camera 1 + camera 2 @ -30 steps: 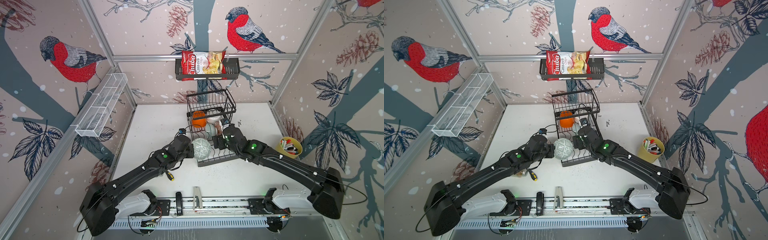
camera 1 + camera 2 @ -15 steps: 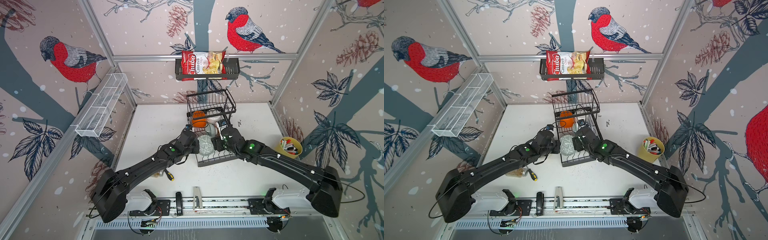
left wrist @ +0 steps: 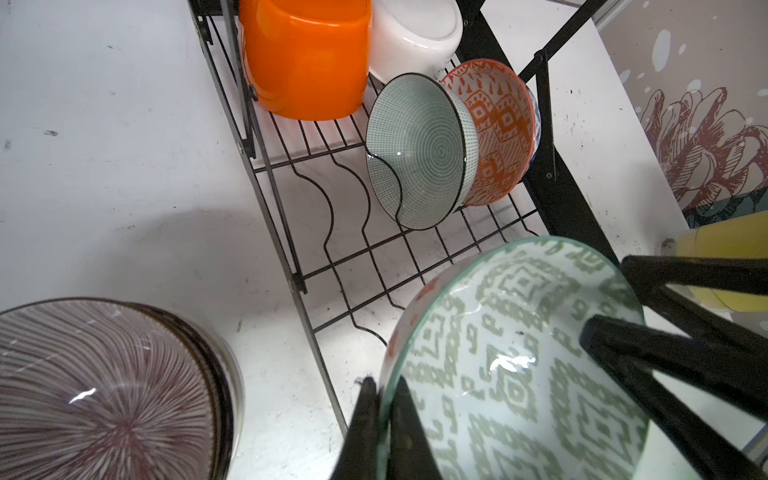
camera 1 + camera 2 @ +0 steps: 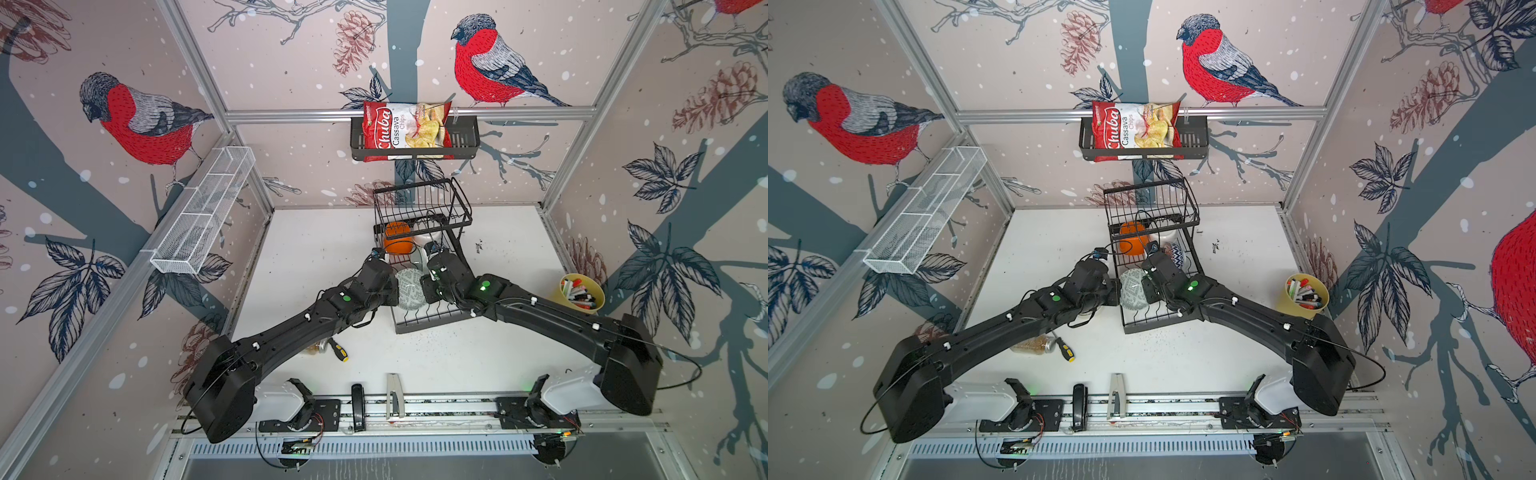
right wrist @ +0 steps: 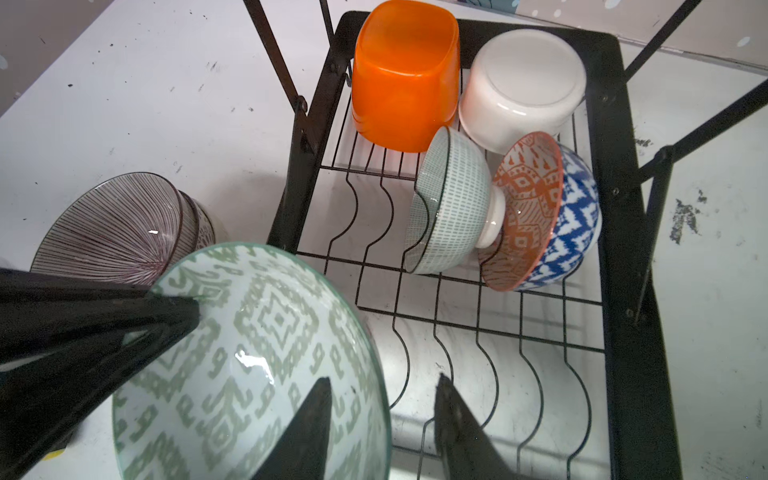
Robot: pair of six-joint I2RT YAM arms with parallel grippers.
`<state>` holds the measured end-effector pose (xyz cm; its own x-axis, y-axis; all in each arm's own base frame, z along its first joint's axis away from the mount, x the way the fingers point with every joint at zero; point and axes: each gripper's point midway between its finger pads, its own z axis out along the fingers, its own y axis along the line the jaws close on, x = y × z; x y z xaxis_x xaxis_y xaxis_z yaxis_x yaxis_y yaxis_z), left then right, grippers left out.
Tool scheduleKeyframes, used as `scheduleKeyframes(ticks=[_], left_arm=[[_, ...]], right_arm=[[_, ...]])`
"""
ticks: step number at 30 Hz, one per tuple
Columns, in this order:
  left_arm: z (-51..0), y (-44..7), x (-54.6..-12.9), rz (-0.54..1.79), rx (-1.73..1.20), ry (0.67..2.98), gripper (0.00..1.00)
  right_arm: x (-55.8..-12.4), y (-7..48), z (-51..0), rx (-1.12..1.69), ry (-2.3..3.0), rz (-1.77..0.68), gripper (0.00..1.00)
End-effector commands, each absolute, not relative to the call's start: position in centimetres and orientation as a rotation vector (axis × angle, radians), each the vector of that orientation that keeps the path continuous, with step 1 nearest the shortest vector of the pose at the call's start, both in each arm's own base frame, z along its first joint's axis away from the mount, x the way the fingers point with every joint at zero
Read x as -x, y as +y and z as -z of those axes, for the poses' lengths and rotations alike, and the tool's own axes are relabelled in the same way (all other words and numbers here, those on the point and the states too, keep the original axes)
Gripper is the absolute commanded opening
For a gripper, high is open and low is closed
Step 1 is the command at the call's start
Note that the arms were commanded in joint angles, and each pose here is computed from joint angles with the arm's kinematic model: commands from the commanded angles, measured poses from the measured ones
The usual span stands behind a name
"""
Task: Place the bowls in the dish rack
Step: 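Hold the grey-patterned bowl up while the right gripper grasps its rim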
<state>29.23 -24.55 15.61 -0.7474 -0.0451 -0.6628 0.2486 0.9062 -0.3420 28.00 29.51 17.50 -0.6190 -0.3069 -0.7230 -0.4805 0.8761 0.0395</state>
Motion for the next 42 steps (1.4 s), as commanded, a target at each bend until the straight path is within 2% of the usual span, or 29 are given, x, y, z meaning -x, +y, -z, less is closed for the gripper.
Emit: scheduleKeyframes(ticks=[1,12,33,38,40,42], left_arm=[[-17.5,-25.1,-30.3,0.589,-0.130,2.272,0.00],[-17.5,-24.9,-30.2,0.603,-0.121,2.266,0.00],[-17.0,-24.4,-30.0,0.612,-0.095,2.268,0.01],[-17.3,-24.1,-29.9,0.612,-0.081,2.257,0.14],[-17.5,-23.9,-29.9,0.614,-0.076,2.251,0.28],[-17.9,-23.7,-29.8,0.618,-0.068,2.239,0.47]], right_arm=[[-28.2,29.5,-17.5,0.542,2.283,-0.293,0.42],[-28.3,29.5,-16.7,0.539,2.296,-0.274,0.33],[-28.6,30.0,-17.0,0.525,2.284,-0.251,0.02],[-28.6,30.3,-17.5,0.523,2.260,-0.229,0.00],[-28.8,30.3,-17.6,0.516,2.254,-0.212,0.00],[-28.9,30.3,-17.7,0.509,2.245,-0.193,0.00]])
